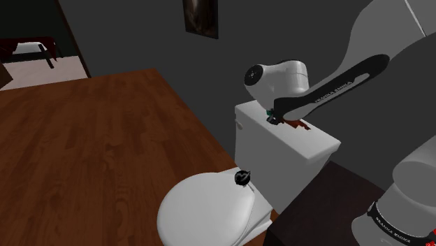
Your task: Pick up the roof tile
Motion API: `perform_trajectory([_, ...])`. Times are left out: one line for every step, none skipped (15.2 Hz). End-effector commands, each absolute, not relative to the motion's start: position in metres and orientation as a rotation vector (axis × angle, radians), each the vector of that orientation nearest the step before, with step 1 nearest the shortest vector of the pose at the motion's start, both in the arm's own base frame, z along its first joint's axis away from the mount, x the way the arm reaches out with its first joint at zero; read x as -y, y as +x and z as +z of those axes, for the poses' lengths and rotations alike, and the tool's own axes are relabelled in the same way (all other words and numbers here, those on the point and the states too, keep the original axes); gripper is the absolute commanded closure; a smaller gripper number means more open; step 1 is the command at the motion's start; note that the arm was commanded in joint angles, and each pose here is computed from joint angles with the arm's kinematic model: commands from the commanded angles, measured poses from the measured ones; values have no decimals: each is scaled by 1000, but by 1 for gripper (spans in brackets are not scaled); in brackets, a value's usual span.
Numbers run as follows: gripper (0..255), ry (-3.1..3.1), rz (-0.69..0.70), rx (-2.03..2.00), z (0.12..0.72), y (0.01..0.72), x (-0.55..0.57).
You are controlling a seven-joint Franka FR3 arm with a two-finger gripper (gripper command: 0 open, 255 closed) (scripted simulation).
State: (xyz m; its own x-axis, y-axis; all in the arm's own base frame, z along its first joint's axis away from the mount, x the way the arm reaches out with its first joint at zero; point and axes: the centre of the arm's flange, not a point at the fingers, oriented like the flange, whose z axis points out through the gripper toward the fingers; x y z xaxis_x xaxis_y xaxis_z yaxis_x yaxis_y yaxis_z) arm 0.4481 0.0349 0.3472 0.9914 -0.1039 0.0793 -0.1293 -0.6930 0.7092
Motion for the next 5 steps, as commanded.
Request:
perform_trajectory([255, 2342, 42, 161, 358, 448, -35])
perform_trajectory([255, 2342, 42, 161, 364, 448, -35])
perform_trajectory([255, 2342, 42, 161, 369, 448, -35])
perform_trajectory([255, 2342, 42, 161, 370, 448, -35])
perform_trajectory([255, 2342, 42, 161, 370, 448, -35])
